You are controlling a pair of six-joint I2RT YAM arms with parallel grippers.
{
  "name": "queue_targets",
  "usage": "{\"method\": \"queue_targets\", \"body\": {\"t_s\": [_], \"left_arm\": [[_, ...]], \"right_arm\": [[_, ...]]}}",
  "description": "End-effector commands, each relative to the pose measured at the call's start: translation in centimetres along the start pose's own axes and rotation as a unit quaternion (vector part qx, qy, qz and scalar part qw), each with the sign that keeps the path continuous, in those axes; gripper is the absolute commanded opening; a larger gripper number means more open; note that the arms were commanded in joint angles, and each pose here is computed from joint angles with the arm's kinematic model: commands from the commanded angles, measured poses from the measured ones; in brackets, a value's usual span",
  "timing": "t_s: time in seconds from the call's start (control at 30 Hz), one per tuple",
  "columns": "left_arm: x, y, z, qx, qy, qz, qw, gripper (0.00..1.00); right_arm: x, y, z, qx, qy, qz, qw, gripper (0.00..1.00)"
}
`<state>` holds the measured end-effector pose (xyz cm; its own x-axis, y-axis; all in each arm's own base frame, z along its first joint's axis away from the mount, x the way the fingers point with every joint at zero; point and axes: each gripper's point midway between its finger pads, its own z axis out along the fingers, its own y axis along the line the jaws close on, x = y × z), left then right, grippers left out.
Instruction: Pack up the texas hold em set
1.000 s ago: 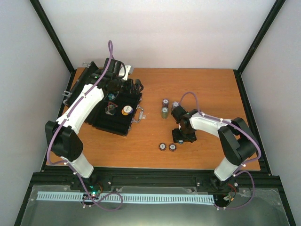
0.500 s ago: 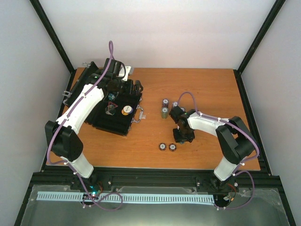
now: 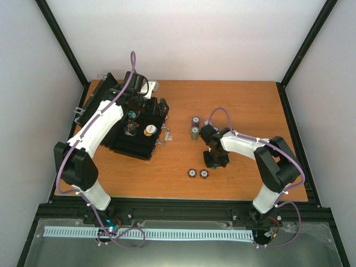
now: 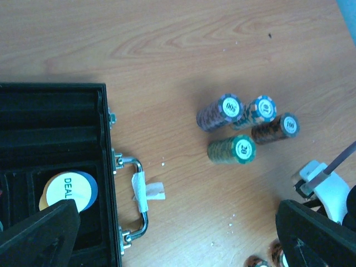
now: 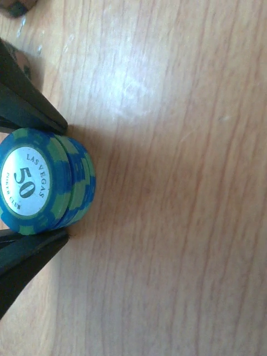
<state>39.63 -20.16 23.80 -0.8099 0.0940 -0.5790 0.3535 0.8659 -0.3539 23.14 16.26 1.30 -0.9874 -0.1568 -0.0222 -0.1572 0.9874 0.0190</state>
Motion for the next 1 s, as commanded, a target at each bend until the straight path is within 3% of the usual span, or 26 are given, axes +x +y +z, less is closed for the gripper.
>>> {"method": "queue_targets", "body": {"t_s": [0.0, 0.3, 0.57, 0.77, 0.97], "left_arm": [[1.1, -0.2, -0.1, 0.019, 0.013, 0.013, 1.000, 1.00], [4.0, -0.9, -0.1, 0.064, 0.007, 0.022, 0.998, 1.00], [6.1, -2.0, 0.2, 0.117, -0.004, 0.017, 0.993, 1.00], [6.7, -4.4, 1.2, 0.152, -0.075, 0.036, 0.985, 1.00], [4.0, -5.3, 1.6, 0.161, -0.195, 0.040, 0.967, 1.00]], "right_arm": [[-1.7, 1.8, -1.4, -0.022, -0.018, -0.013, 1.000, 0.16], [-6.3, 3.4, -7.7, -0.060, -0.079, -0.011, 0.995, 0.16], [-10.8, 3.7, -12.0, -0.120, -0.133, 0.037, 0.983, 0.15], [-15.4, 6.5, -17.2, -0.216, -0.181, 0.063, 0.957, 0.13], [-18.4, 9.1, -21.4, -0.281, -0.206, 0.069, 0.935, 0.13]]}}
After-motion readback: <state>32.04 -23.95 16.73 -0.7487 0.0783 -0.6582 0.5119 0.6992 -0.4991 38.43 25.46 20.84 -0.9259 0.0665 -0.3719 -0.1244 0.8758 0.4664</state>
